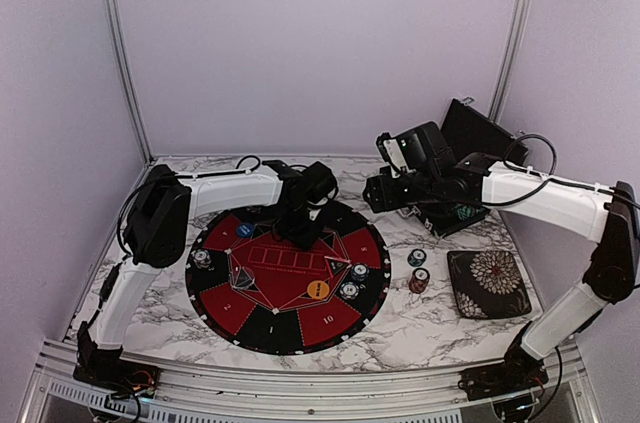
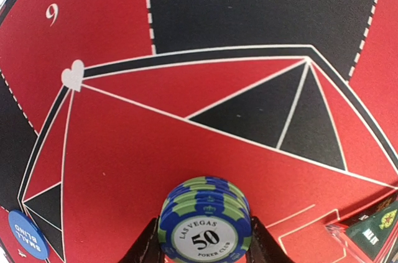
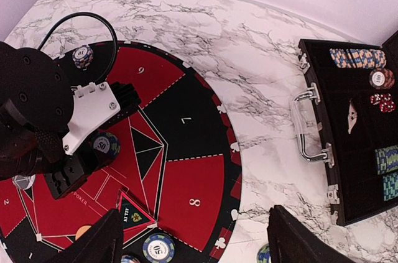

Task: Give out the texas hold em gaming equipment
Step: Move the poker chips pile to the small blind area.

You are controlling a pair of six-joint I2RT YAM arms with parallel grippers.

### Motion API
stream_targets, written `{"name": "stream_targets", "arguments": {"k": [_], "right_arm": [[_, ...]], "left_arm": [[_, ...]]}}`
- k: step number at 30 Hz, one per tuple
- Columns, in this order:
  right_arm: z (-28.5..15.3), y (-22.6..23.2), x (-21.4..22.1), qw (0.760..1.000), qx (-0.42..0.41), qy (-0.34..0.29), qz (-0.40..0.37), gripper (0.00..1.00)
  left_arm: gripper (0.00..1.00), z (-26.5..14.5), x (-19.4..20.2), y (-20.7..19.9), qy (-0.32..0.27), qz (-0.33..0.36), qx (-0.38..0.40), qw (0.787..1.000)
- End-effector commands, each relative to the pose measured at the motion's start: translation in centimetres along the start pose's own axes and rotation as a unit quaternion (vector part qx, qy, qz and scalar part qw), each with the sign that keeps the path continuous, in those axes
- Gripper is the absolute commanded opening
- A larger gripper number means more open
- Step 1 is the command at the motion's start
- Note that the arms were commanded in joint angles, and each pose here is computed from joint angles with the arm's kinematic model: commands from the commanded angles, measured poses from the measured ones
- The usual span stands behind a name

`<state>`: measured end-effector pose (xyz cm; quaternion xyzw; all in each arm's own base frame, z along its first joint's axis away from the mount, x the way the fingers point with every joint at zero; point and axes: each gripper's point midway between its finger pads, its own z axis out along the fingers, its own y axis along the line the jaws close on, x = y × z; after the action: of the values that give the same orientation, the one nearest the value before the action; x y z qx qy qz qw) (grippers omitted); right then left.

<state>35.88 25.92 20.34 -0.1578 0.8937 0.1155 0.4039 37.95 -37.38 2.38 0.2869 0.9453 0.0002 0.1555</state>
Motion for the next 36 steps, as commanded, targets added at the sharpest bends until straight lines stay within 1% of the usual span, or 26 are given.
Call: {"name": "stream_targets", "arguments": {"k": [1, 18, 28, 36], "right_arm": [[-0.7, -0.5, -0.6, 1.000, 0.006, -0.012, 0.012, 0.77], [-0.6, -0.6, -0.8, 1.000, 0.010, -0.012, 0.009, 0.77], [-0.1, -0.5, -0.9, 1.000, 0.012, -0.008, 0.010, 0.77], [0.5, -0.3, -0.9, 1.000, 0.013, 0.000, 0.007, 0.77]], "left_arm": [[0.30, 2.2, 1.4, 1.4, 0.031, -0.012, -0.012, 0.999], [0.30, 3.7, 1.0, 5.6, 0.040, -0.035, -0.011, 0.999], [0.30, 4.5, -0.2, 7.7, 0.032, -0.014, -0.010, 0.999], [0.30, 5.2, -1.2, 9.8, 0.025, -0.013, -0.013, 1.000]]}}
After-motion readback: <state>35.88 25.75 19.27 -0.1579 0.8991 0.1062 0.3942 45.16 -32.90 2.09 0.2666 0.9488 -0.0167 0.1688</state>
